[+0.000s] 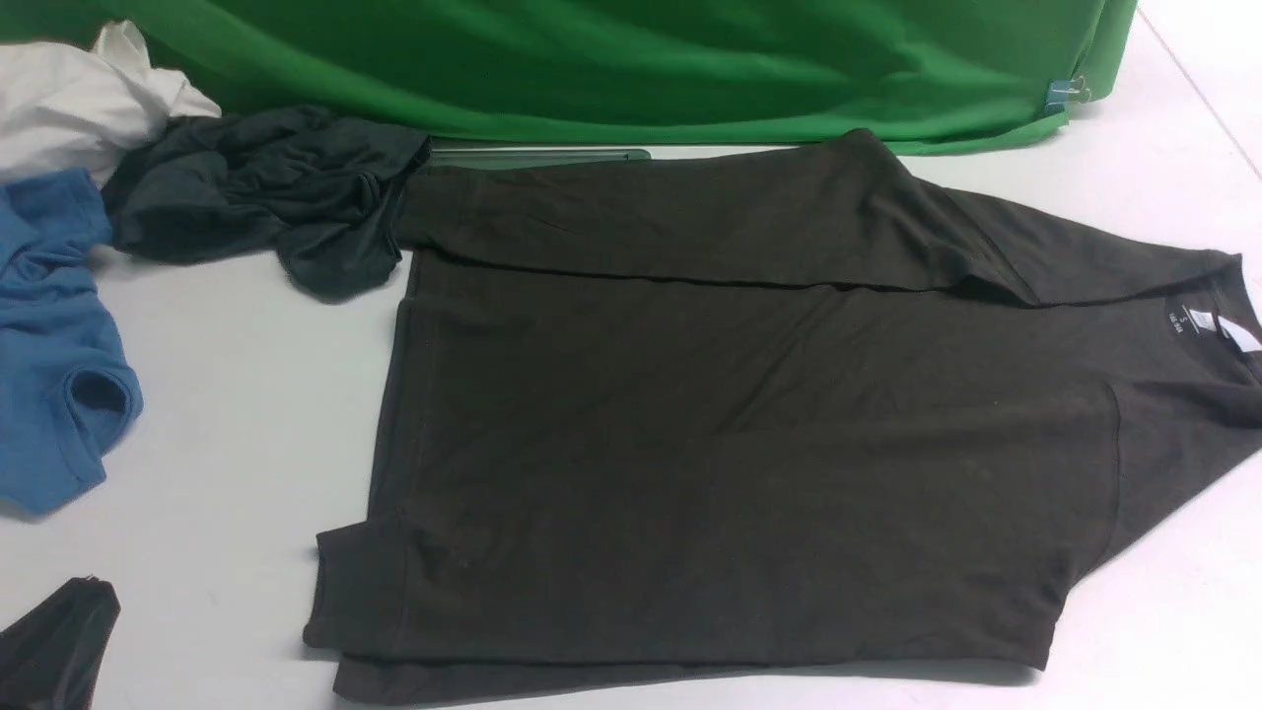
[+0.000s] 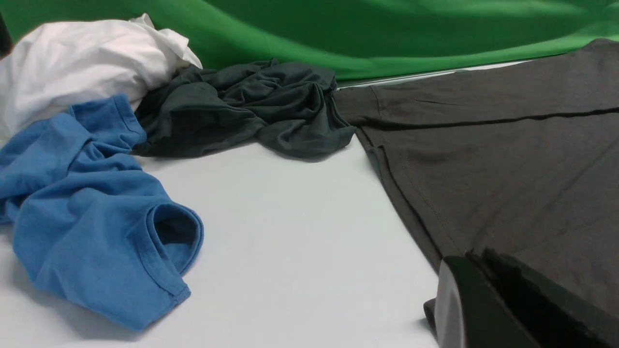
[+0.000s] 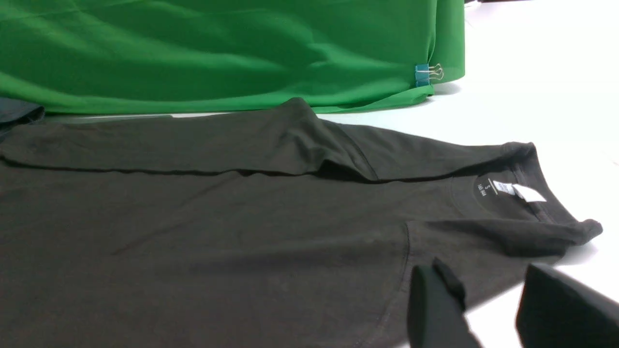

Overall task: Fold a long-sleeved shirt on a white desktop.
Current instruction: 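Grasp the left edge of the dark T-shirt lying flat on the table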

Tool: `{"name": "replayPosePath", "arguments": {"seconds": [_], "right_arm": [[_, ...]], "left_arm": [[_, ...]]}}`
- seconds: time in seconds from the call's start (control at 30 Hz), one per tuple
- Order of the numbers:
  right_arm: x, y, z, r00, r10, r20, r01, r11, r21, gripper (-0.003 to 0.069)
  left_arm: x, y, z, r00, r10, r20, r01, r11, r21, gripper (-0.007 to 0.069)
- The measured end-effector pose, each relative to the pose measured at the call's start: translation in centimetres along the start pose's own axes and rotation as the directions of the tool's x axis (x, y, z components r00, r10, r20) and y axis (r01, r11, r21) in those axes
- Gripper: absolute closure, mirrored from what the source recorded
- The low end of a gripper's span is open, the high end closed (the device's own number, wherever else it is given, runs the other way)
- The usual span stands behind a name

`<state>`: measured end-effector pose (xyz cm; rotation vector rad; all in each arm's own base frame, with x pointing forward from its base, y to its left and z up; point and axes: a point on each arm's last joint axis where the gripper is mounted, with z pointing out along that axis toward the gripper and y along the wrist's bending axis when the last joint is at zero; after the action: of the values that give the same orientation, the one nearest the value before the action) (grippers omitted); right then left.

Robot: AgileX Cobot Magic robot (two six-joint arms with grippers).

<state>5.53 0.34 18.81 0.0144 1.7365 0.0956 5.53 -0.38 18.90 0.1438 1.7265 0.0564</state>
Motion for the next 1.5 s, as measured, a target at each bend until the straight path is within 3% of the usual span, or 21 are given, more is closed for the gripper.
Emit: {"name": "replayPosePath", "arguments": {"seconds": [1.13,1.2,1.27,1.37,1.5], "right_arm": [[0.0,0.0,0.0,1.000,0.000,0.000,0.000,1.000,0.000,0.0419],[0.0,0.0,0.0,1.000,0.000,0.000,0.000,1.000,0.000,0.0419],[0.0,0.0,0.0,1.000,0.000,0.000,0.000,1.000,0.000,0.0419],[0.0,0.0,0.0,1.000,0.000,0.000,0.000,1.000,0.000,0.0419],[0.0,0.0,0.0,1.000,0.000,0.000,0.000,1.000,0.000,0.0419]], "left_arm": [[-0.3,0.1,0.0,0.999,-0.002,0.036,0.003,1.000,-0.010,0.0606],[-1.2,0.3,-0.1,0.984,-0.120,0.134,0.123,0.992,-0.012,0.0606],[-2.0,0.6,-0.3,0.900,-0.369,0.232,0.373,0.927,0.027,0.0606],[-2.7,1.1,-0.5,0.763,-0.569,0.307,0.575,0.814,0.080,0.0606],[-3.3,1.4,-0.7,0.707,-0.609,0.360,0.618,0.779,0.105,0.0606]]}}
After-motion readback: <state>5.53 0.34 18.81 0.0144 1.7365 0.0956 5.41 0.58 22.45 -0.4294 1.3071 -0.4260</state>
